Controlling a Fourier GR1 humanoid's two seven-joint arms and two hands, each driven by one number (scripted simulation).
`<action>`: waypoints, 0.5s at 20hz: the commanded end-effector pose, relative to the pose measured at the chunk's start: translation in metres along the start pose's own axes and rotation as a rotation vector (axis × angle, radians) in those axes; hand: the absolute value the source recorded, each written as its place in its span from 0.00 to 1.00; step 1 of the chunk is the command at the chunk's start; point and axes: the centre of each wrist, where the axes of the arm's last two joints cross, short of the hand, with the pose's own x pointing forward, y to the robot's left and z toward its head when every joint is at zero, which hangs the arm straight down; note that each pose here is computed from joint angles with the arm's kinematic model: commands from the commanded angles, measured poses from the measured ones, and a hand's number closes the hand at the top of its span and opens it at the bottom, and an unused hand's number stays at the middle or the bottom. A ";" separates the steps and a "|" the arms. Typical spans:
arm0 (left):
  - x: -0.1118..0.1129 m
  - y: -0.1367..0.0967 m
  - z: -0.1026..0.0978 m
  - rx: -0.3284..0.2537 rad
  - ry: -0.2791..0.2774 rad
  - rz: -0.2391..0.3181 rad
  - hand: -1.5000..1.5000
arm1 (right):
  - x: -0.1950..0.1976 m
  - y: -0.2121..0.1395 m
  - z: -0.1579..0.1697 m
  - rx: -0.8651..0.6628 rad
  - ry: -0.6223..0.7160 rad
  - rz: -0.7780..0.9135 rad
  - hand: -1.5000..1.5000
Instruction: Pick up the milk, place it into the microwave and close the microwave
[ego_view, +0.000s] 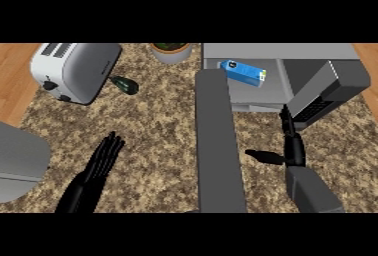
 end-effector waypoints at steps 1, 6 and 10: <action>0.005 -0.003 -0.004 -0.003 0.017 0.021 0.00 | -0.012 0.016 0.034 0.006 -0.024 -0.174 0.00; -0.009 -0.018 -0.015 -0.128 0.049 0.054 1.00 | -0.024 -0.013 0.063 0.011 -0.057 -0.279 0.00; -0.006 -0.005 -0.007 -0.161 0.100 -0.033 1.00 | -0.012 -0.023 0.049 0.032 -0.086 -0.303 0.00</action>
